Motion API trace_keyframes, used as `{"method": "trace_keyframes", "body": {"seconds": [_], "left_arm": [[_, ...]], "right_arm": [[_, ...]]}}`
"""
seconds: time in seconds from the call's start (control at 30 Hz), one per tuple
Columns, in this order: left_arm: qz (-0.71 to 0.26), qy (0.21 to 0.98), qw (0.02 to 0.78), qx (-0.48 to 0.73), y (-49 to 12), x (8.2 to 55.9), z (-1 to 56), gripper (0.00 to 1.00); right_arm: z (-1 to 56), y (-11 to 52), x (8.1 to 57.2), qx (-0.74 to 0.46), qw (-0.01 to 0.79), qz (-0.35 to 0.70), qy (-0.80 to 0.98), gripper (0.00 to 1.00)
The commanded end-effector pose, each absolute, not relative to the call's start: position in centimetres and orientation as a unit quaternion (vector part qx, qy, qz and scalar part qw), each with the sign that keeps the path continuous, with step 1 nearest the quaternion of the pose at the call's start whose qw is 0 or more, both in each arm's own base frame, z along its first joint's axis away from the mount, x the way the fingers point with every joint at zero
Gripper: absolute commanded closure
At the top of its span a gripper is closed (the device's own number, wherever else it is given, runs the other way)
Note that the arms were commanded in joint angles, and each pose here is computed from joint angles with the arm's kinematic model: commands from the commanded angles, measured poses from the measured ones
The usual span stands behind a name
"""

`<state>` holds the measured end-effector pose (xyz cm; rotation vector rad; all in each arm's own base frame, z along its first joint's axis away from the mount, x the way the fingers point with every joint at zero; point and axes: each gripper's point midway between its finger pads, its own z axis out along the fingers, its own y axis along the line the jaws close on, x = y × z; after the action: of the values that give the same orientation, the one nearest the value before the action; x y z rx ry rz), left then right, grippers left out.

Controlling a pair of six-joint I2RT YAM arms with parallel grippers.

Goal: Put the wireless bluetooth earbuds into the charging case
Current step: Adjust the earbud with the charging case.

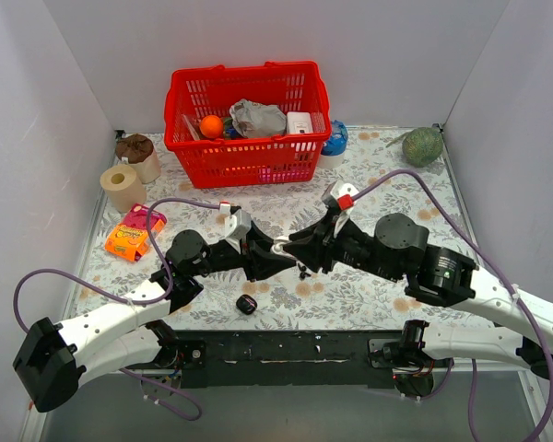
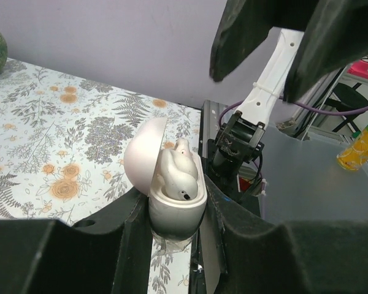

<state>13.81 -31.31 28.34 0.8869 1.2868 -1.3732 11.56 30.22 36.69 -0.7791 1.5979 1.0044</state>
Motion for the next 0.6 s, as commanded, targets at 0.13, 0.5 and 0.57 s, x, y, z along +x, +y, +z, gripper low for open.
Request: {"method": "trace_keyframes", "body": {"seconds": [0.13, 0.5, 0.57], "left_arm": [[-0.567, 0.518, 0.528, 0.361, -31.2, 14.1, 30.6, 1.00], [-0.566, 0.507, 0.542, 0.359, -30.9, 14.1, 31.2, 1.00], [-0.566, 0.506, 0.543, 0.359, -30.9, 14.1, 31.2, 1.00]], "right_arm": [[35.6, 31.1, 11.3, -0.331, 0.494, 0.420, 0.685, 0.64], [34.6, 30.3, 12.7, -0.294, 0.503, 0.392, 0.712, 0.60], [34.6, 30.3, 12.8, -0.292, 0.503, 0.391, 0.714, 0.60]]}}
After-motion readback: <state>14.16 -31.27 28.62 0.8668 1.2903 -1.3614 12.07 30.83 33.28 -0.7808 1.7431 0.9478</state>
